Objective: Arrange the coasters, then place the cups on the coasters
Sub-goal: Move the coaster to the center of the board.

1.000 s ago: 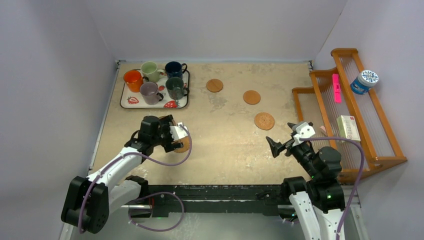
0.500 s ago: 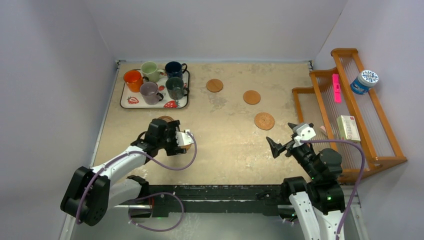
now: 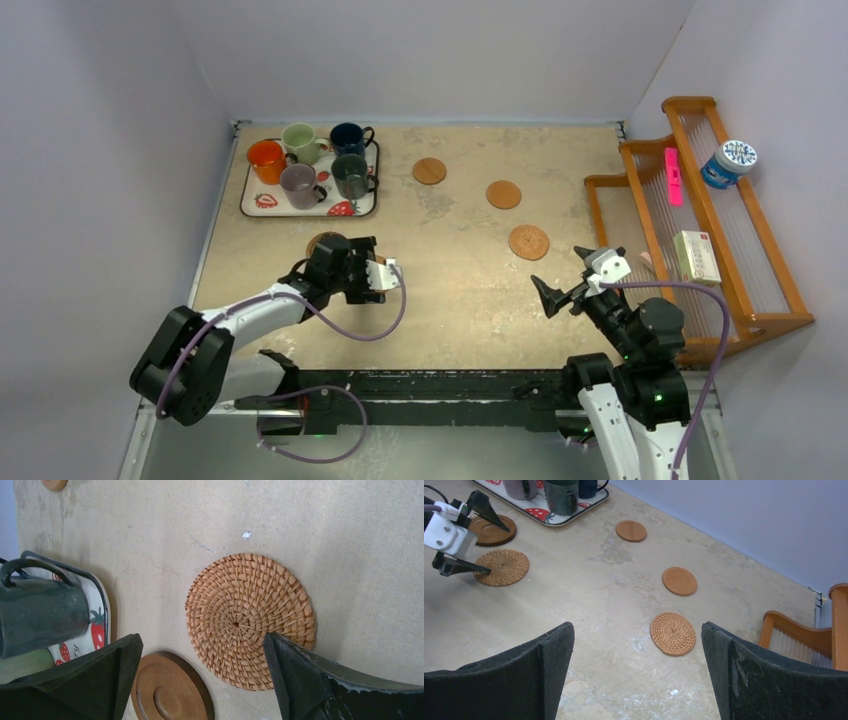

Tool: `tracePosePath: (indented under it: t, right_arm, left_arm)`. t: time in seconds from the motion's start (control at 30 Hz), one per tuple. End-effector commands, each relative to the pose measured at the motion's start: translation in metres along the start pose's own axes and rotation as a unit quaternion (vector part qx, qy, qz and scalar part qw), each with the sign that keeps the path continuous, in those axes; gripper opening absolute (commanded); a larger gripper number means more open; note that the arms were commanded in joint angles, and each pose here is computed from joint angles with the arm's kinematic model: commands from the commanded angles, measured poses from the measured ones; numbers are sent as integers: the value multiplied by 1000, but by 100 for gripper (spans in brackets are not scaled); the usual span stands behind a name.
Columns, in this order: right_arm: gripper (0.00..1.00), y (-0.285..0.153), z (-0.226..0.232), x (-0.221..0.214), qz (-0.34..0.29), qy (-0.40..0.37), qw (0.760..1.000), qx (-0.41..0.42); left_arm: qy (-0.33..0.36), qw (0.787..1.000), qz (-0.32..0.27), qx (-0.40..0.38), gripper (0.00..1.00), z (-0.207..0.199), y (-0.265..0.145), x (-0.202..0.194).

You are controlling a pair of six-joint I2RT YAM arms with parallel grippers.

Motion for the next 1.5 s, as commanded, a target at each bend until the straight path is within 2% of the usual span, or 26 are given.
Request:
tracePosePath:
  t: [0.0, 0.5, 0.7, 0.83, 1.0, 1.17, 1.3, 1.47]
  right_arm:
    - [99, 0, 1, 7, -20, -14, 1000, 6]
    - [99, 16, -18, 13, 14, -34, 999, -3]
    - [99, 45, -40, 28, 50, 0, 999, -11]
    - [99, 67, -63, 42, 57, 24, 997, -48]
    - [99, 94, -92, 58, 44, 39, 993, -99]
    - [99, 137, -119, 64, 51, 62, 989, -123]
    - [99, 180, -136, 56, 69, 72, 988, -117]
    - [99, 245, -156, 38, 112, 70, 985, -110]
  left_arm:
    - [13, 999, 13, -46, 100, -19, 12, 0]
    - [50, 990, -19, -130, 100, -42, 71, 65]
    - [58, 986, -26, -156, 100, -57, 106, 101]
    - [55, 986, -37, -156, 100, -59, 119, 130]
    - [-8, 989, -103, -102, 100, -30, 90, 175]
    - [-81, 984, -161, 2, 100, 34, 32, 197]
    - [-150, 969, -179, 80, 100, 96, -17, 184]
    - [-158, 962, -143, 171, 100, 118, -53, 140]
Point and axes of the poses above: each gripper's point midway between its finger pads, its own y axis out along the fingers, its own z axis along the line the jaws close on, x = y × z, the point moved 4 cm from there along -y, back along the fingers, and after that the axes turned 7 degrees about -y, right-handed, at the moved point
